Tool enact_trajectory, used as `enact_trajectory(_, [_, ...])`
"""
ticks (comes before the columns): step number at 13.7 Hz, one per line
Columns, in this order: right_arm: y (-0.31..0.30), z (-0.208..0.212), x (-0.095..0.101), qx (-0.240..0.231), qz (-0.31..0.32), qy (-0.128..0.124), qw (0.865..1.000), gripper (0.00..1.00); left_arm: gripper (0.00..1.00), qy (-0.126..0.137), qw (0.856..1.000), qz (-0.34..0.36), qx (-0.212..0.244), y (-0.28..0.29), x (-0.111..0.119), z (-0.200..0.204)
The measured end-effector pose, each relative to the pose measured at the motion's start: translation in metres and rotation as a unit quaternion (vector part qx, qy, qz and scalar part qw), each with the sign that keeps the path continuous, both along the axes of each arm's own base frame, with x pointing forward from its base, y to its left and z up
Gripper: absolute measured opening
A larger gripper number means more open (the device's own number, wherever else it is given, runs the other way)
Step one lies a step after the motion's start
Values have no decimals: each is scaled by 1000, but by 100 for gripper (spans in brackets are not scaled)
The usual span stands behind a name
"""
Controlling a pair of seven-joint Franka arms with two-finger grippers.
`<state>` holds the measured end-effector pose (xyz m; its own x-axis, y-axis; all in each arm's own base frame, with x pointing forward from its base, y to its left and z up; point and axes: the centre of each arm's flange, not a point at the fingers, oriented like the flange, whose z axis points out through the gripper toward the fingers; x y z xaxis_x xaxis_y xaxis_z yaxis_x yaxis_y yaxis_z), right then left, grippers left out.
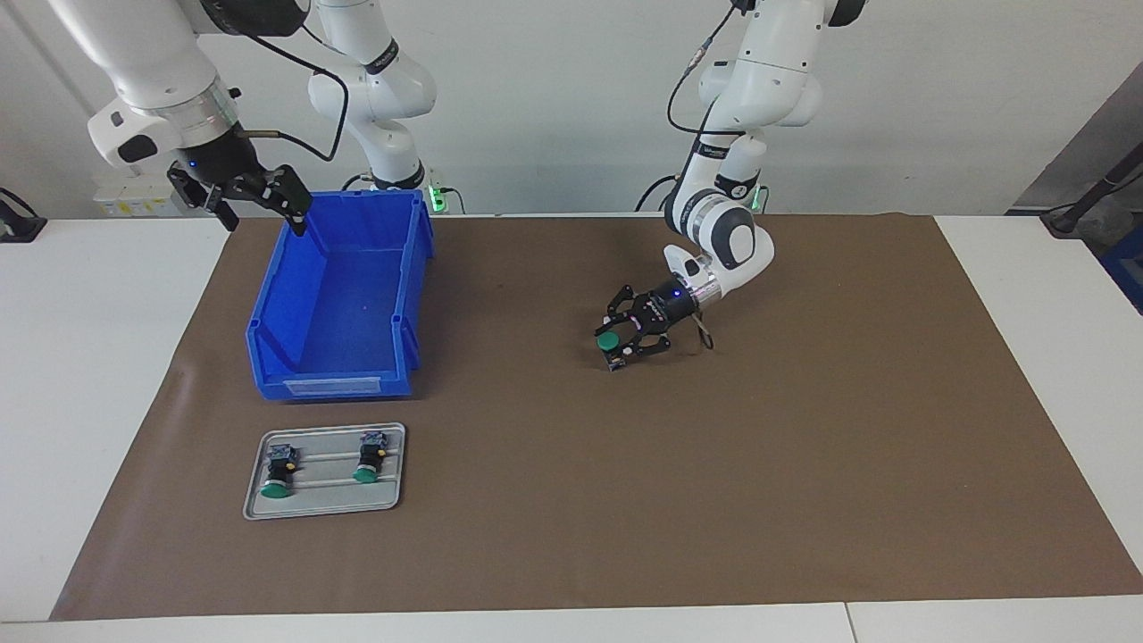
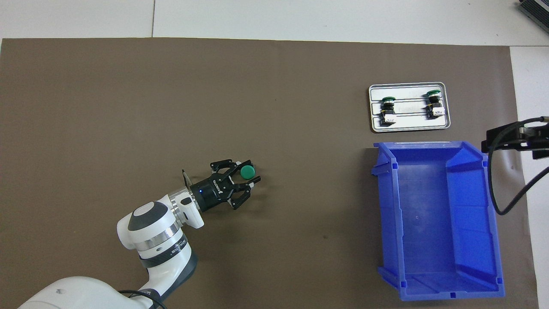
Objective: Place and press button with both arms
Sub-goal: 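Open the left gripper to release the button on the table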
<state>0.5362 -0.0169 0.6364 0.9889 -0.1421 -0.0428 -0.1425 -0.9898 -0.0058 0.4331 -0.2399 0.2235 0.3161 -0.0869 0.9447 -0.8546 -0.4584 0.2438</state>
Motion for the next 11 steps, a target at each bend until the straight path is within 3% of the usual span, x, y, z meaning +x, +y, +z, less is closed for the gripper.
enact_trajectory(6, [0,0,0,0,0,0,1000,100,62,-2,1000,10,6,25,12,3])
enact_trajectory(11, [0,0,0,0,0,0,1000,100,62,20,1000,0,8,52,25,17])
